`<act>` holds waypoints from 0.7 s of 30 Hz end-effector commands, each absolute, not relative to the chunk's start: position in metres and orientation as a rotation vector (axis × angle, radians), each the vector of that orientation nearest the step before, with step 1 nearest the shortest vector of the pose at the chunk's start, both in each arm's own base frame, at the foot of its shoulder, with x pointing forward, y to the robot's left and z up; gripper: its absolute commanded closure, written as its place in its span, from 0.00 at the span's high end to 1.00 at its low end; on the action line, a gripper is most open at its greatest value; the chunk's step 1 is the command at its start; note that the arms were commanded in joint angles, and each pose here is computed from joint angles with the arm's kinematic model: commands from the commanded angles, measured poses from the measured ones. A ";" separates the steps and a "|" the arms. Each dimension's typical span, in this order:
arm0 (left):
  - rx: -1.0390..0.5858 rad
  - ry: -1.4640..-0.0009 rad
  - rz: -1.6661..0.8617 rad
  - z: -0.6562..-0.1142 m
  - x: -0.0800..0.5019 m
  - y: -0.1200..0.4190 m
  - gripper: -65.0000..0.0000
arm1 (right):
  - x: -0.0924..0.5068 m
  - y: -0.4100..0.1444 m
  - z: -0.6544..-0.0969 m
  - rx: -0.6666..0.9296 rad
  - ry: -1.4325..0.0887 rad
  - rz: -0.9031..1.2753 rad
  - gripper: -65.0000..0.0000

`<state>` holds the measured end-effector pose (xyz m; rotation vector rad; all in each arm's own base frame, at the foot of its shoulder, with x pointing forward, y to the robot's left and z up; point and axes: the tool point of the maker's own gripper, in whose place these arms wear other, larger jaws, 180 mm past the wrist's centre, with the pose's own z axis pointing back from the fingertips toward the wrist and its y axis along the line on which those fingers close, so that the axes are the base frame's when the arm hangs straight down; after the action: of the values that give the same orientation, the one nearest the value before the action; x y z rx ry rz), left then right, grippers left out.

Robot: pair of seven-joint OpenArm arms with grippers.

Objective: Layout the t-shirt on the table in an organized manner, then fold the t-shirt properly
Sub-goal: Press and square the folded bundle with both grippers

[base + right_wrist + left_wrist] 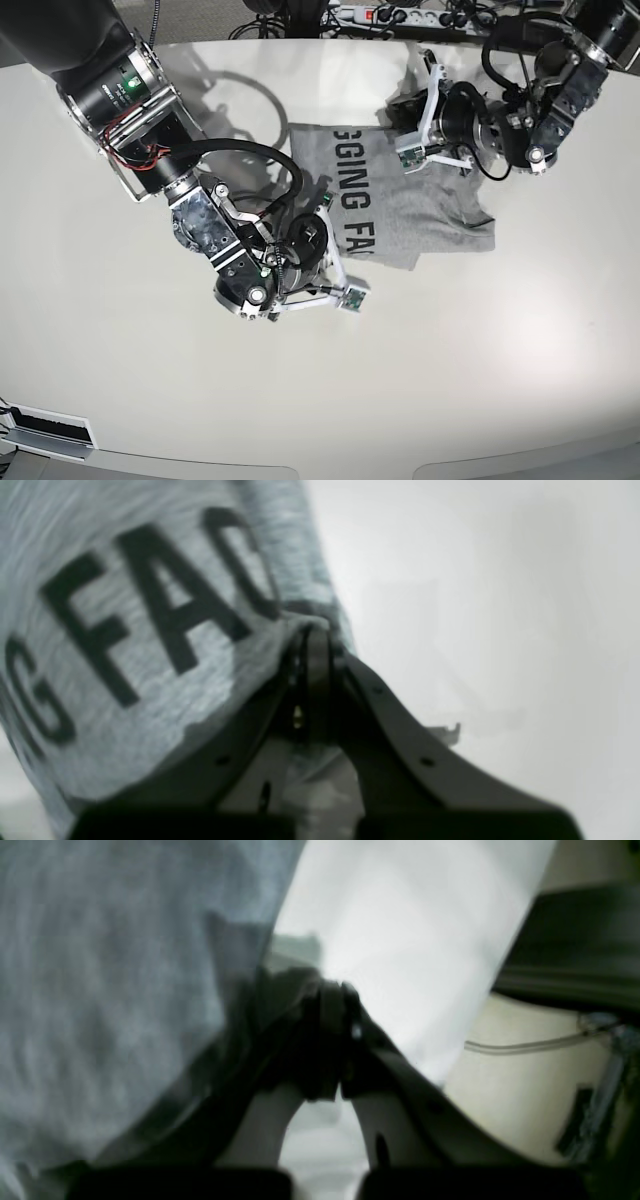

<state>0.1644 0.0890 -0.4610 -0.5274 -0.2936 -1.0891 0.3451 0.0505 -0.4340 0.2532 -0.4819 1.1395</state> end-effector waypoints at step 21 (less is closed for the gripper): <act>-0.303 -0.555 -1.077 -0.445 0.307 0.122 0.00 | 0.282 0.032 -0.428 0.357 -0.481 0.915 0.00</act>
<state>0.2921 0.1216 -0.4588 -0.3051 -0.5013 -1.0877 0.2695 0.0272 -0.4415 0.3465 -0.4283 0.9148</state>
